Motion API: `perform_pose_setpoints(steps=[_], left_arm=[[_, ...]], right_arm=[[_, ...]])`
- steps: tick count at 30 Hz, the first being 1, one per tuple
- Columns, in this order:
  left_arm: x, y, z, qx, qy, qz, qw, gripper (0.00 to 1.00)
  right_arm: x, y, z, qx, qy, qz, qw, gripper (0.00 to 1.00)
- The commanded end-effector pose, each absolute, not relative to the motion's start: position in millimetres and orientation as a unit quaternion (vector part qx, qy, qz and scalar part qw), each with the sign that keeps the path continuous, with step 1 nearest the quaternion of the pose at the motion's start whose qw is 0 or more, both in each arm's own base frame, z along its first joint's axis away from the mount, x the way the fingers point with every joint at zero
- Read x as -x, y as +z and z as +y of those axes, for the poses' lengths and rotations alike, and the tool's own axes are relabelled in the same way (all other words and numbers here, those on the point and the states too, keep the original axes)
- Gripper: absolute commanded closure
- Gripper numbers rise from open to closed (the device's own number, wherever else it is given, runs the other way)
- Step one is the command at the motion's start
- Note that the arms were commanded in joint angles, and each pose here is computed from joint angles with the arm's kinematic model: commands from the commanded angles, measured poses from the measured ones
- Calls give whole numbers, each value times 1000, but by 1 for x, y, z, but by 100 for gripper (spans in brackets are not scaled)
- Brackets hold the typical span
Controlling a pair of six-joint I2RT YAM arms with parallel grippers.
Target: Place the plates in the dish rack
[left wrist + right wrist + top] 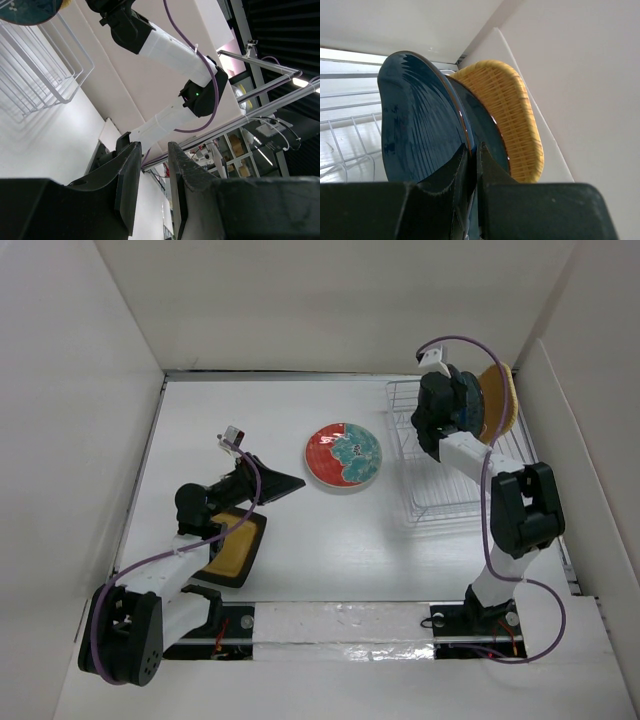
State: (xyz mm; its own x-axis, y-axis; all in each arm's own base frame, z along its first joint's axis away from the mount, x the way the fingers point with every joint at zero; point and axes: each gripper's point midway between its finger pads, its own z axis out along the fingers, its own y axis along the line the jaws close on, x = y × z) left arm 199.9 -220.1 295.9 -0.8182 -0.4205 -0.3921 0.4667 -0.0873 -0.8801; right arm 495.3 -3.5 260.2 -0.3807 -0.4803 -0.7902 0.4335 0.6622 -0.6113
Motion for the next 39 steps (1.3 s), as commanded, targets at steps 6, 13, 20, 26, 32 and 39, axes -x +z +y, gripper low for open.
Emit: perform_pose_setpoints(steps=[6, 13, 20, 26, 32, 39], left_arm=[[-185, 318, -217, -78, -747, 558, 353, 76], [-187, 317, -217, -76, -744, 561, 354, 76], [-190, 314, -218, -72, -741, 566, 354, 76], [-193, 312, -218, -70, -737, 570, 357, 76], [-197, 310, -218, -64, -731, 576, 360, 76], [-201, 307, -219, -58, -725, 583, 361, 76]], right_arm=[[-494, 290, -3, -59, -389, 677, 621, 100], [-499, 256, 0, -54, -385, 694, 606, 100], [-503, 219, 9, -51, -364, 715, 595, 100], [-502, 197, 11, -60, -350, 727, 588, 100], [-494, 188, 5, -74, -359, 727, 581, 86], [-482, 188, 2, -89, -350, 728, 583, 68]])
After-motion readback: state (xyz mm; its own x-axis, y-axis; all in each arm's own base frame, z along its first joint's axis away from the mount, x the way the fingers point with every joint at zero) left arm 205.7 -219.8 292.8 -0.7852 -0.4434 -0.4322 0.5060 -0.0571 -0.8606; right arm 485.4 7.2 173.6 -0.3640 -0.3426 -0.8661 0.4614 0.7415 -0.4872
